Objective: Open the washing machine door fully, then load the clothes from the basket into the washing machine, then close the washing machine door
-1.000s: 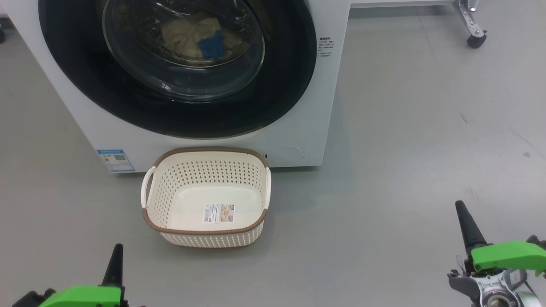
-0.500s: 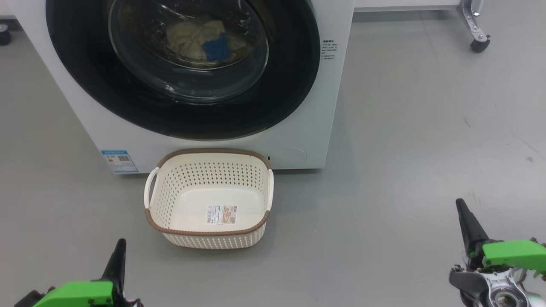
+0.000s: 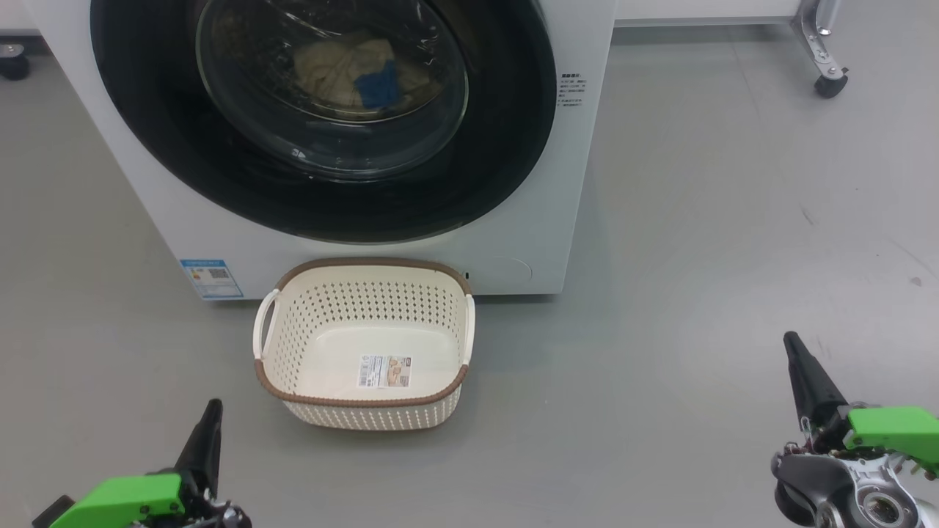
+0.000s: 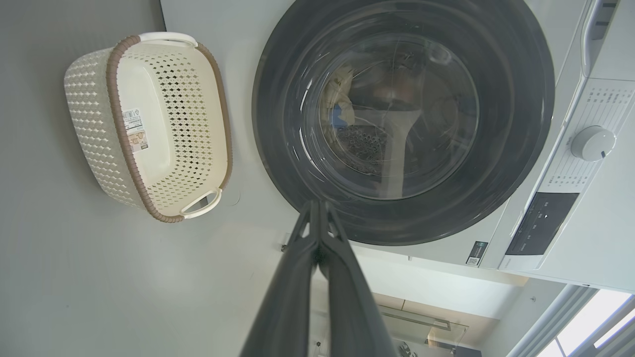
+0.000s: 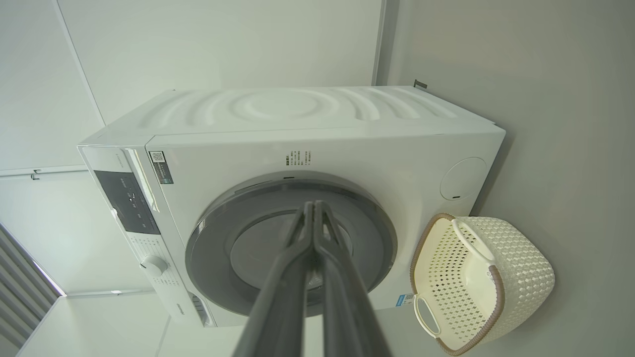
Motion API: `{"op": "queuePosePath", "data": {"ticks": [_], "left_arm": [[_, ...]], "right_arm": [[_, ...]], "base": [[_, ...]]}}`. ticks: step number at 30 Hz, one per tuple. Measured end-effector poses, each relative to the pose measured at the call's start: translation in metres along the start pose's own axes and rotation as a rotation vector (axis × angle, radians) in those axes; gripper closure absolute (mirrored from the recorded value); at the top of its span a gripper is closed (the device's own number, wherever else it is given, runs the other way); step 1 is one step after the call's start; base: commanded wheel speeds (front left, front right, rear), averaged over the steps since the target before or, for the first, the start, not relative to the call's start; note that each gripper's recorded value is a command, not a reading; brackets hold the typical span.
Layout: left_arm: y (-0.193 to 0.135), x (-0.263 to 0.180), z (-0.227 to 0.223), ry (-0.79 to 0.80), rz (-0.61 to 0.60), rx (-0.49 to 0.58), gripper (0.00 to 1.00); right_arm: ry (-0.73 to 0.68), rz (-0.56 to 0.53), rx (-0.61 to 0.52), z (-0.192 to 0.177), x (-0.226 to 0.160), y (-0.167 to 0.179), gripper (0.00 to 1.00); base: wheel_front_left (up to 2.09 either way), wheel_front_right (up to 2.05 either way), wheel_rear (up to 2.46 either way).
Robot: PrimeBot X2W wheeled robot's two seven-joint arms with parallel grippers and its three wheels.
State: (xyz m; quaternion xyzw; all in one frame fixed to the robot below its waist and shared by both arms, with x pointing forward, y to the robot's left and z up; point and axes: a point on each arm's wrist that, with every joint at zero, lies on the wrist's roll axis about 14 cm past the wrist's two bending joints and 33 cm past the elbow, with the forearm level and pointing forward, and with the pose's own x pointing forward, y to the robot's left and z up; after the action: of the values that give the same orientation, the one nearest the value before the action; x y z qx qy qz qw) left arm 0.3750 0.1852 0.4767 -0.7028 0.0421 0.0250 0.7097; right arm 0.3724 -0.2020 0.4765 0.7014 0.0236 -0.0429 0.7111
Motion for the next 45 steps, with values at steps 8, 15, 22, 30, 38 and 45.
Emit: {"op": "queuePosePath", "data": {"ticks": [8,15,22,30,38,45], "left_arm": [[-0.0011,0.0,0.0005,0.001,-0.005,-0.025,1.0],[-0.0011,0.0001,0.0005,0.001,-0.005,-0.025,1.0],[-0.0011,0.0001,0.0005,0.001,-0.005,-0.025,1.0],[-0.0011,0.0001,0.0004,0.001,-0.005,-0.025,1.0],[-0.0011,0.0001,0.0004,0.001,-0.005,-0.025,1.0],[-0.0011,0.0001,0.0005,0.0,-0.005,-0.025,1.0]], "right_arm": [[0.001,0.002,0.032,0.0007,0.0,0.0003,1.0],[0.006,0.002,0.032,0.0004,0.0,0.0003,1.0],[0.003,0.002,0.033,0.0013,0.0,0.0003,1.0],[0.001,0.002,0.033,0.0018,-0.0001,0.0003,1.0],[0.0,0.002,0.034,0.0026,-0.0002,0.0002,1.0],[-0.002,0.002,0.034,0.0031,-0.0002,0.0001,1.0]], "base": [[0.0,0.0,0.0],[0.0,0.0,0.0],[0.0,0.0,0.0],[0.0,0.0,0.0],[0.0,0.0,0.0],[0.0,0.0,0.0]]}}
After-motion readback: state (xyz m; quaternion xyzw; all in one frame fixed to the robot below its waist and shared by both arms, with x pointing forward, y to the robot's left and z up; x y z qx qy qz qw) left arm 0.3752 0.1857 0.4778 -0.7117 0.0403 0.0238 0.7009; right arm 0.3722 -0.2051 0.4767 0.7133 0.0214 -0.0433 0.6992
